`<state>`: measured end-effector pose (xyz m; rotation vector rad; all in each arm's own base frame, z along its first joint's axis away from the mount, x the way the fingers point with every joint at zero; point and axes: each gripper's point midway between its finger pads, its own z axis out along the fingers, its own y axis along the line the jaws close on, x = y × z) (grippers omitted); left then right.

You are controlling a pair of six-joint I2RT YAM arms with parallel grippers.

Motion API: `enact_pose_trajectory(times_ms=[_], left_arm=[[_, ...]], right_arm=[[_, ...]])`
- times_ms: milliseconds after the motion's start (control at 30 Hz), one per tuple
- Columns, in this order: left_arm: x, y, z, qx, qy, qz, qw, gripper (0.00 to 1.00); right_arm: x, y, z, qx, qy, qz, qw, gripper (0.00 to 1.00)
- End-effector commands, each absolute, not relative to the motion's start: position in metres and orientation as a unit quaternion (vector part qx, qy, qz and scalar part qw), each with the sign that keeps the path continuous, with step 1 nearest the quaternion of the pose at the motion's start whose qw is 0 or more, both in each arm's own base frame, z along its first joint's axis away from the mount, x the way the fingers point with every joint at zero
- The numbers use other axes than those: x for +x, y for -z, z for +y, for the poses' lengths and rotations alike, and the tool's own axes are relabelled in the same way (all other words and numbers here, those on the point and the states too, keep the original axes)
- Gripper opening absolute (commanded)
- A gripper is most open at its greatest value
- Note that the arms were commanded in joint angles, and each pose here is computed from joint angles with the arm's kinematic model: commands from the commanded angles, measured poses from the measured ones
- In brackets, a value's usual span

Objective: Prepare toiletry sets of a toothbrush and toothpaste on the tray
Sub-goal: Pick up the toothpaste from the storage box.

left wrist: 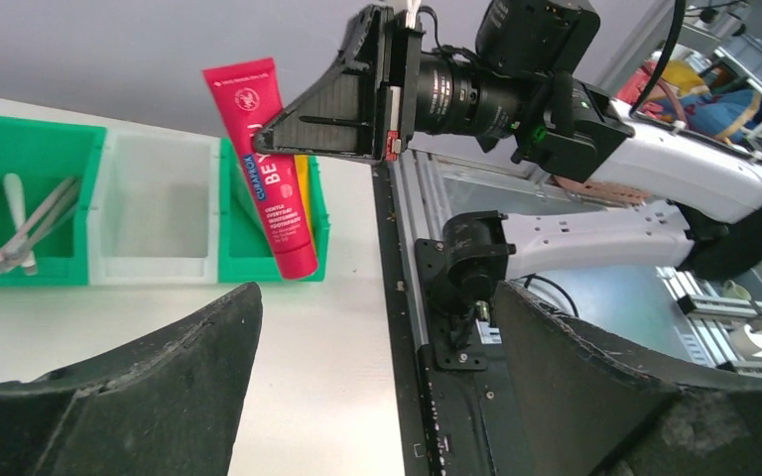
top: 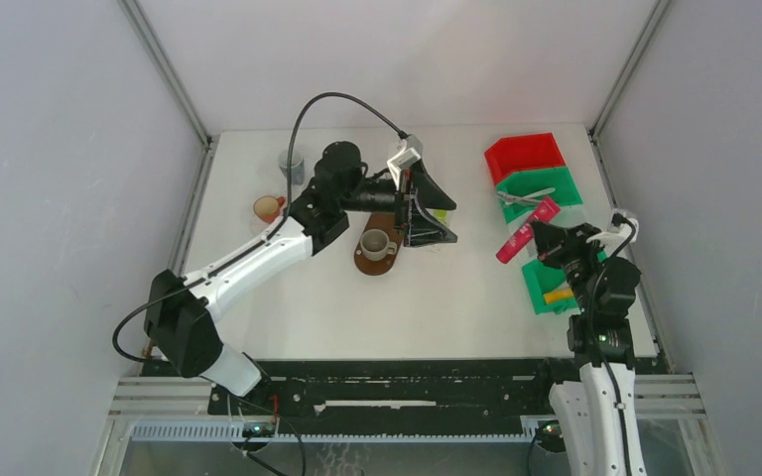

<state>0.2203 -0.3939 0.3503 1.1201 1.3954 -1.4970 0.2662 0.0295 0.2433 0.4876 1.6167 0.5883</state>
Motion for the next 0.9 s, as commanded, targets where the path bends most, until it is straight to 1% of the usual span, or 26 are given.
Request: enact_pose_trajectory(times_ms=[0, 233, 500, 667, 733, 867], left_arm=[[0.213, -0.381, -0.401, 0.457, 0.613, 0.5, 0.407, 0.91], [0.222, -0.378, -0.41, 0.44, 0.627, 0.498, 0.406, 0.93], [0.216, -0.388, -0.42, 0.422, 0.671, 0.466, 0.393, 0.92], [0.212, -0.391, -0.425, 0.417, 0.686, 0.46, 0.38, 0.88], [0.212, -0.39, -0.427, 0.417, 0.687, 0.46, 0.377, 0.83], [0.208, -0.389, -0.429, 0.422, 0.69, 0.459, 0.368, 0.79]], right_arm=[[0.254, -0.339, 0.077, 0.06, -0.348, 0.618, 0.702, 0.0], [0.236, -0.381, 0.107, -0.025, -0.406, 0.567, 0.717, 0.0], [0.226, -0.404, 0.129, -0.078, -0.446, 0.528, 0.719, 0.0], [0.221, -0.414, 0.146, -0.112, -0.461, 0.515, 0.714, 0.0], [0.22, -0.419, 0.151, -0.122, -0.465, 0.511, 0.712, 0.0], [0.22, -0.423, 0.16, -0.133, -0.47, 0.51, 0.708, 0.0]])
